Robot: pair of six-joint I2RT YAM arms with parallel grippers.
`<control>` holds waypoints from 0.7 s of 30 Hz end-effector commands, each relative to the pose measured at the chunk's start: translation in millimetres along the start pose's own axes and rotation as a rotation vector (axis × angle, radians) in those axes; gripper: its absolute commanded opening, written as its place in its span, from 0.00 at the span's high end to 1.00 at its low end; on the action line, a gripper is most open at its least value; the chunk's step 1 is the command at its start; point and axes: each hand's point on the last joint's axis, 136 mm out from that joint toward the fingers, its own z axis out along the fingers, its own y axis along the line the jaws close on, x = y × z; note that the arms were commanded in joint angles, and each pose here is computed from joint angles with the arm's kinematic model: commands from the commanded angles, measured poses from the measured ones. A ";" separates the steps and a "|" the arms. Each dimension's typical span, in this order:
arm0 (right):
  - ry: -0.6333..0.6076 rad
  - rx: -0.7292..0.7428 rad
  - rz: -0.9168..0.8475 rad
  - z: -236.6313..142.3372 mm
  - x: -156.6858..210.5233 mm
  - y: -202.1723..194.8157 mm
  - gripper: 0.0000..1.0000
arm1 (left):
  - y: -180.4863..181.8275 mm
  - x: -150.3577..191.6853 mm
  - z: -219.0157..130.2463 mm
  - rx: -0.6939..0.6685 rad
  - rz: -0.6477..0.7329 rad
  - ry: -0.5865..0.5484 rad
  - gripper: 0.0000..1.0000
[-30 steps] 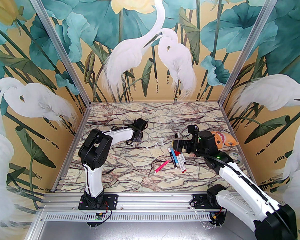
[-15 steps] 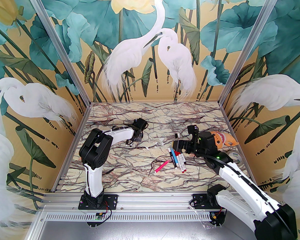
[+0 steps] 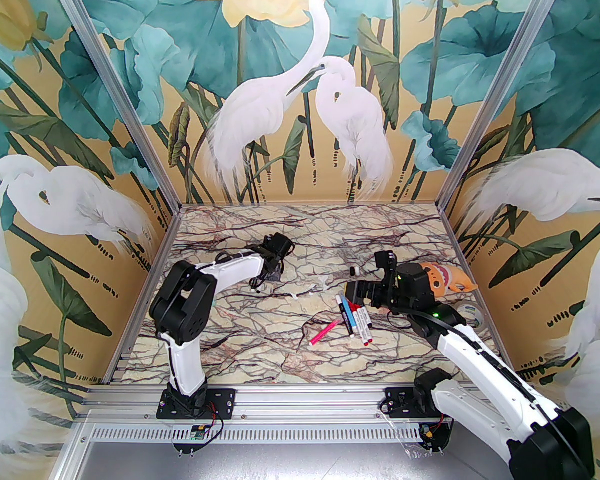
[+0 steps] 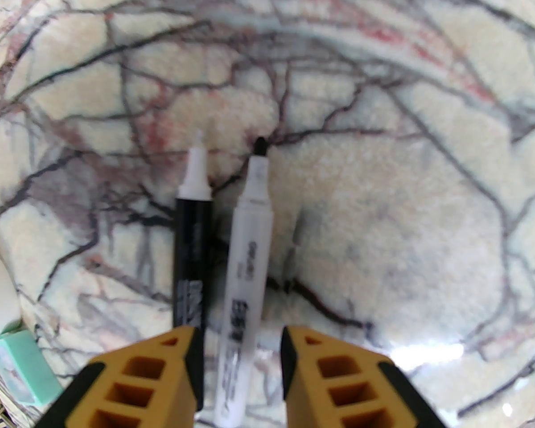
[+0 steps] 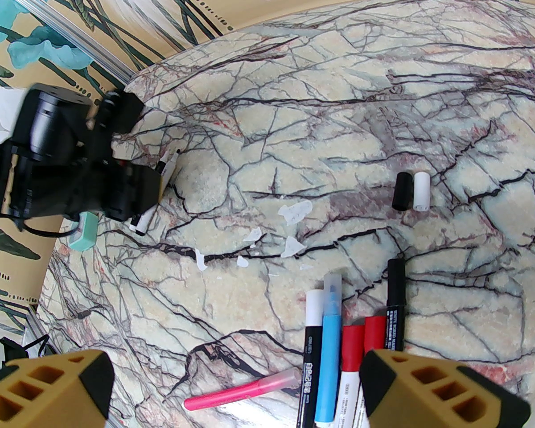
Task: Open the pen caps
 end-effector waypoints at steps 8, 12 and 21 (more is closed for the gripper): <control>0.047 0.022 -0.008 -18.2 9.7 3.7 0.01 | -73.8 36.8 -84.1 0.482 0.082 0.001 0.60; 0.068 0.037 -0.001 -32.2 17.0 5.4 0.01 | -110.4 63.4 -115.4 0.662 0.173 0.023 0.61; 0.105 0.019 0.031 -59.6 30.2 16.7 0.01 | -166.2 104.0 -154.6 0.890 0.300 0.081 0.59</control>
